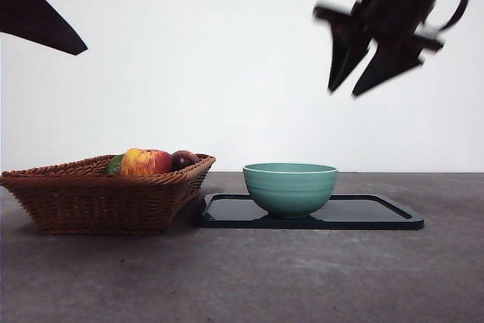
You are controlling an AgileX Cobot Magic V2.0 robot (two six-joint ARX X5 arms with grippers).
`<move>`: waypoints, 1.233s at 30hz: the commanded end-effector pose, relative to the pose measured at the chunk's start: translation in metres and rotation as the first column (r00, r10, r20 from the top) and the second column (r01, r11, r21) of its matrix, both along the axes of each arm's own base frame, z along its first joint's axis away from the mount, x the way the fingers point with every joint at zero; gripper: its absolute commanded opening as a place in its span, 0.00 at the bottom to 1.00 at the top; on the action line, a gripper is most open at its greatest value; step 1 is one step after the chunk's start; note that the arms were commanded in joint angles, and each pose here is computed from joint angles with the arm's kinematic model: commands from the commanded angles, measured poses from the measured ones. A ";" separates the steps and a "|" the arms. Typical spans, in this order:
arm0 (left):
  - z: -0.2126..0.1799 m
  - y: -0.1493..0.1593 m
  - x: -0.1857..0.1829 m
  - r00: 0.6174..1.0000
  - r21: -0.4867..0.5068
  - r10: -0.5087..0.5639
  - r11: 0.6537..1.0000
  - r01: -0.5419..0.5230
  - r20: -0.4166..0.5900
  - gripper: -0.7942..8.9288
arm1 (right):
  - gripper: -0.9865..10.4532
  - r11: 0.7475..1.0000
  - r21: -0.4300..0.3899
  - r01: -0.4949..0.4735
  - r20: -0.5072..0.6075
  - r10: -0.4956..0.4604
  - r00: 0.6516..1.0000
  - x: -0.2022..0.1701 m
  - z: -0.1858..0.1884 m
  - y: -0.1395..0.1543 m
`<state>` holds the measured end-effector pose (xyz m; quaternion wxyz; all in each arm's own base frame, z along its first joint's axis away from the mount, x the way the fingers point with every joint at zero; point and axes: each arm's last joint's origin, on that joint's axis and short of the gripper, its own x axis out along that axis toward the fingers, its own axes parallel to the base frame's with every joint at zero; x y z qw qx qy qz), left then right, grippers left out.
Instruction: Pick up the wifruite, put it on the bowl, pick up the plate, put it on desk
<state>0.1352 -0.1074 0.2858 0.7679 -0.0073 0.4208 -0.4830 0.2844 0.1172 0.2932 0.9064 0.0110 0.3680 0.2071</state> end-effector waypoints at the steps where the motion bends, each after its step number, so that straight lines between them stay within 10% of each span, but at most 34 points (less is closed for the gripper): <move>1: 0.002 -0.002 0.000 0.999 -0.005 -0.024 1.000 0.024 0.021 0.40 | 0.26 0.998 0.035 -0.043 0.037 0.042 0.998 -0.021 0.027 -0.003; 14: 0.002 -0.002 0.000 0.999 -0.005 -0.027 1.000 0.027 0.024 0.40 | 0.26 0.990 0.039 -0.133 0.049 0.131 0.990 -0.131 0.070 -0.035; 28: 0.002 -0.002 0.000 0.999 -0.004 -0.028 1.000 0.028 0.027 0.40 | 0.26 0.917 0.190 -0.350 -0.032 0.362 0.932 -0.193 0.005 -0.050; 37: 0.002 -0.002 0.000 0.999 -0.004 -0.028 1.000 0.028 0.026 0.40 | 0.26 0.920 0.199 -0.338 -0.036 0.352 0.935 -0.198 -0.003 -0.053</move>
